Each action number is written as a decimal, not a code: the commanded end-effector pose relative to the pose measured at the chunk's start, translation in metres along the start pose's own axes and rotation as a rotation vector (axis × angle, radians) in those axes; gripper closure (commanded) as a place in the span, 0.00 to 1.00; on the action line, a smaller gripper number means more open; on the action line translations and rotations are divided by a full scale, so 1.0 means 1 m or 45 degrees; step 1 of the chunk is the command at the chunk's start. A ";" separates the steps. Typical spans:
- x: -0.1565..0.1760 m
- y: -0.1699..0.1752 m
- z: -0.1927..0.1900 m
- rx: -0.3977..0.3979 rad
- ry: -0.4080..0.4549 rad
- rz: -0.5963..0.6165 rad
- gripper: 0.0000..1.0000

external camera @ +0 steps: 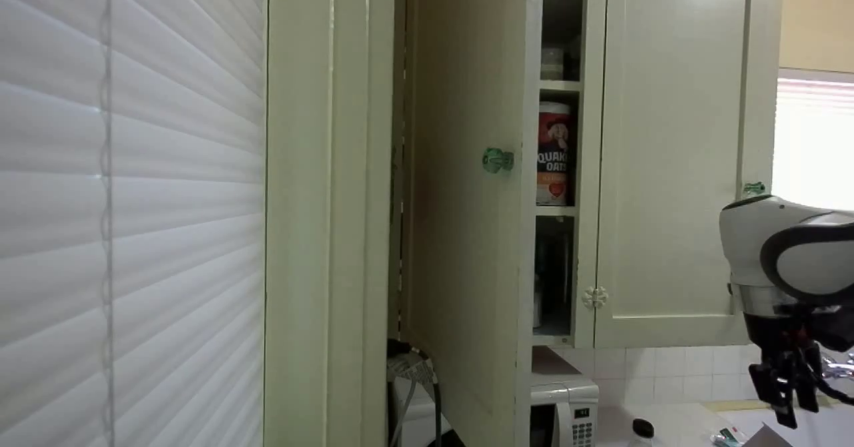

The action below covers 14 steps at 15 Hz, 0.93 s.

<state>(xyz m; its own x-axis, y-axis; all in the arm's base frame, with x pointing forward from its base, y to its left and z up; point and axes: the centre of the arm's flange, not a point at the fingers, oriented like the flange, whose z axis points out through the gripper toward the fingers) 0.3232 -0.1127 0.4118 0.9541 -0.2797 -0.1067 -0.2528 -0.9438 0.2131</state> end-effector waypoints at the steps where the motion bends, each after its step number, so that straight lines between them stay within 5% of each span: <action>1: -0.011 -0.005 0.036 -0.027 0.128 0.130 0.65; 6: -0.008 0.004 0.056 -0.074 0.230 0.329 0.99; 8: 0.013 0.008 0.027 -0.045 0.203 0.282 0.93; 9: 0.014 0.011 0.030 -0.059 0.195 0.302 0.99; 14: 0.016 0.012 0.034 -0.070 0.185 0.316 0.99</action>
<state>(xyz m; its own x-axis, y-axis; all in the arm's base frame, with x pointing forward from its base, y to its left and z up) 0.3297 -0.1344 0.3800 0.8780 -0.4692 0.0946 -0.4763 -0.8375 0.2679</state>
